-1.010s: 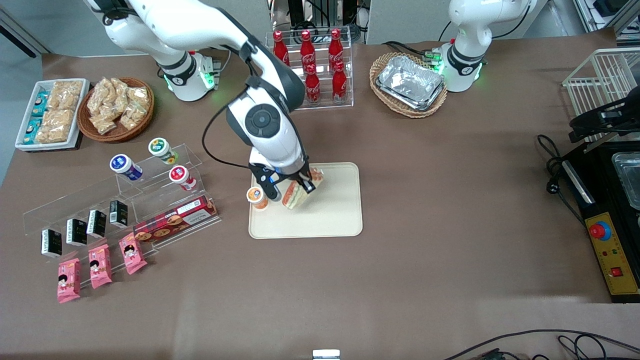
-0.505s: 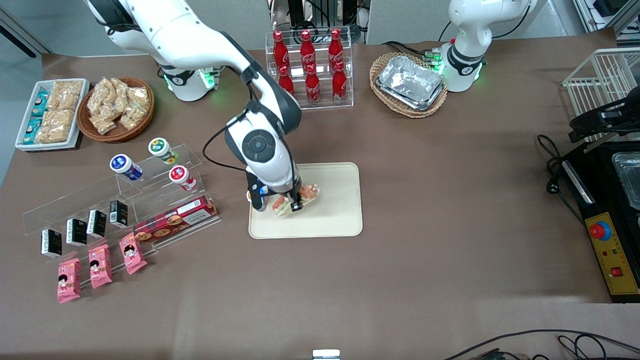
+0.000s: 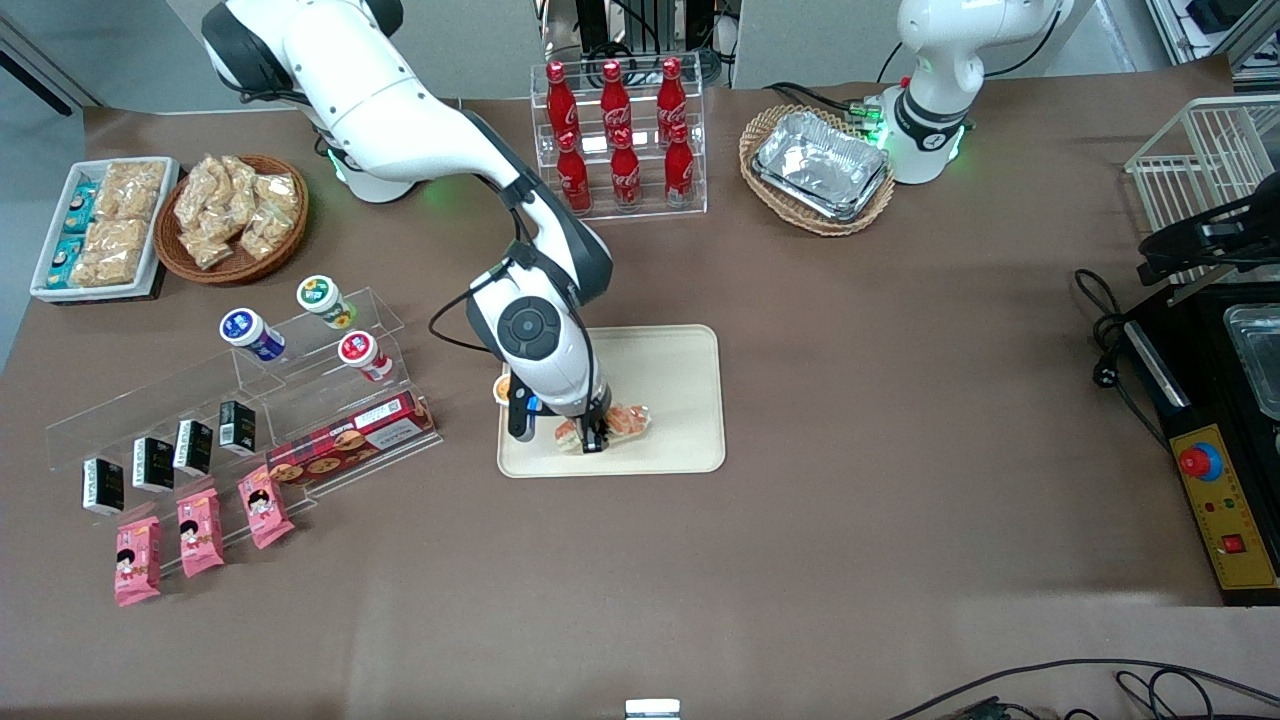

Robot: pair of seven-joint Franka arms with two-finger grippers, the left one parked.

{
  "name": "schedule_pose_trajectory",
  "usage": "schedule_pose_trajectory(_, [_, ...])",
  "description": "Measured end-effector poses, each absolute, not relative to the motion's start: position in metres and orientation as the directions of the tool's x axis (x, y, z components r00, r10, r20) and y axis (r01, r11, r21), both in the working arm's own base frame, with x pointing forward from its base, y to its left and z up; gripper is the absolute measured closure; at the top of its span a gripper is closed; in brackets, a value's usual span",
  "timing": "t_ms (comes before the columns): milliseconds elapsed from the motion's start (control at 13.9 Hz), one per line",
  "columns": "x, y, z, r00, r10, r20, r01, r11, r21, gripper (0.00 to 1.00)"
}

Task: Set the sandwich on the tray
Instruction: 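Lower the sandwich onto the tray beside the orange-lidded cup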

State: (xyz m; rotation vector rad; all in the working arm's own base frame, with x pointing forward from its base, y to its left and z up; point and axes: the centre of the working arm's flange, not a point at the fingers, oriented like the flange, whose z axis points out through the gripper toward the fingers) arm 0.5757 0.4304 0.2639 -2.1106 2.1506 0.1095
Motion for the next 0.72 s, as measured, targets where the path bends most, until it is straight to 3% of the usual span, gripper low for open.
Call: schedule_pose_trajectory(721, [0.569,0.447,0.223,-0.021,-0.990,-0.136,-0.999,0.025,-0.033,0.78])
